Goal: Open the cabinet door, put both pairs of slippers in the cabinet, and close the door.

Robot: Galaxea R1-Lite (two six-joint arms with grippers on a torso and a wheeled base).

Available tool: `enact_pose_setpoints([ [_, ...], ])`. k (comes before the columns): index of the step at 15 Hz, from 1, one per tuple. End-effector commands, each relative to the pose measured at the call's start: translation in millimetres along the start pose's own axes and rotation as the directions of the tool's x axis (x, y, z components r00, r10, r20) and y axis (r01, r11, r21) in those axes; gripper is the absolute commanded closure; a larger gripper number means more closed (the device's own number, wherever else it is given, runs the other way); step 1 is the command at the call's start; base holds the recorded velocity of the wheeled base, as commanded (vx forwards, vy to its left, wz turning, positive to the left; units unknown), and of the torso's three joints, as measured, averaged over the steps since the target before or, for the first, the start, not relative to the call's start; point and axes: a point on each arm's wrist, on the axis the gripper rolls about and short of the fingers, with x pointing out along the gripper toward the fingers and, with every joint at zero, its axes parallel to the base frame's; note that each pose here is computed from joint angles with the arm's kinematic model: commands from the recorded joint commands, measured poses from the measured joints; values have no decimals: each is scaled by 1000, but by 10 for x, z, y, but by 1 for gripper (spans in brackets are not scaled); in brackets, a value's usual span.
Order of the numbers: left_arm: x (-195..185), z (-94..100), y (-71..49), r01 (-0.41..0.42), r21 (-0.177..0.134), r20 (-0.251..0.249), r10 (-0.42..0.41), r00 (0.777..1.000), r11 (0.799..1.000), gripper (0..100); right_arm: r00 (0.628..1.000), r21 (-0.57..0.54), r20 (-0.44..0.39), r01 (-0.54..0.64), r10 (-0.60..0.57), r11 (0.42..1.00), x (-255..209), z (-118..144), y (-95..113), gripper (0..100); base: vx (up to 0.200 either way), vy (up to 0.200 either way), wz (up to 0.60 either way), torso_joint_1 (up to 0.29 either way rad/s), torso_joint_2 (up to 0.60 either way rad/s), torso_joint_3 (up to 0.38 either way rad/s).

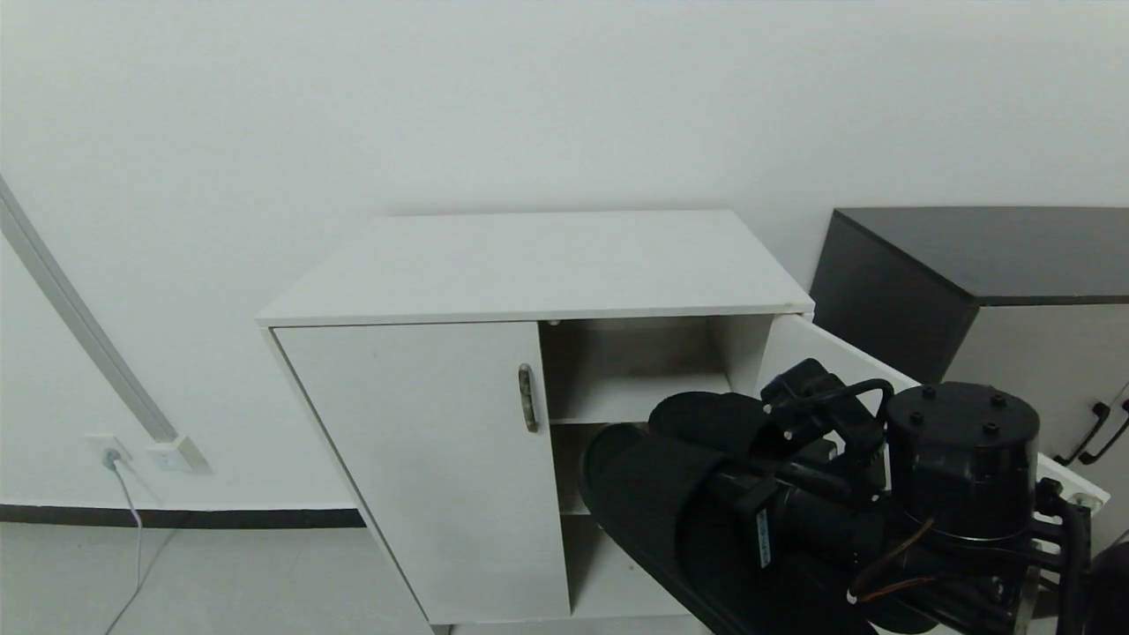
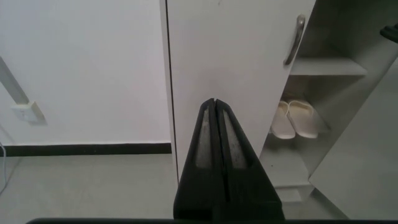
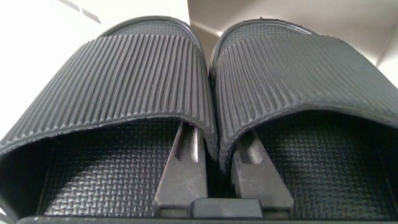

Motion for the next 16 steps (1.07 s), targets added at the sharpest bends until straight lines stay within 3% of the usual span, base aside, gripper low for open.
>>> enact_pose_setpoints([
  [1, 1, 0, 0, 0, 0, -1, 0, 1000, 1000, 100, 1000, 0, -1, 0, 0, 1000, 3, -3, 1, 100, 0, 0, 0, -178, 505, 315],
  [9, 1, 0, 0, 0, 0, -1, 0, 1000, 1000, 100, 1000, -3, -4, -7, 7, 1000, -2, -13, 21, 100, 0, 0, 0, -151, 477, 325],
  [16, 1, 0, 0, 0, -2, -1, 0, 1000, 1000, 100, 1000, -6, -8, -16, 16, 1000, -5, -45, 43, 100, 0, 0, 0, -73, 448, 371],
])
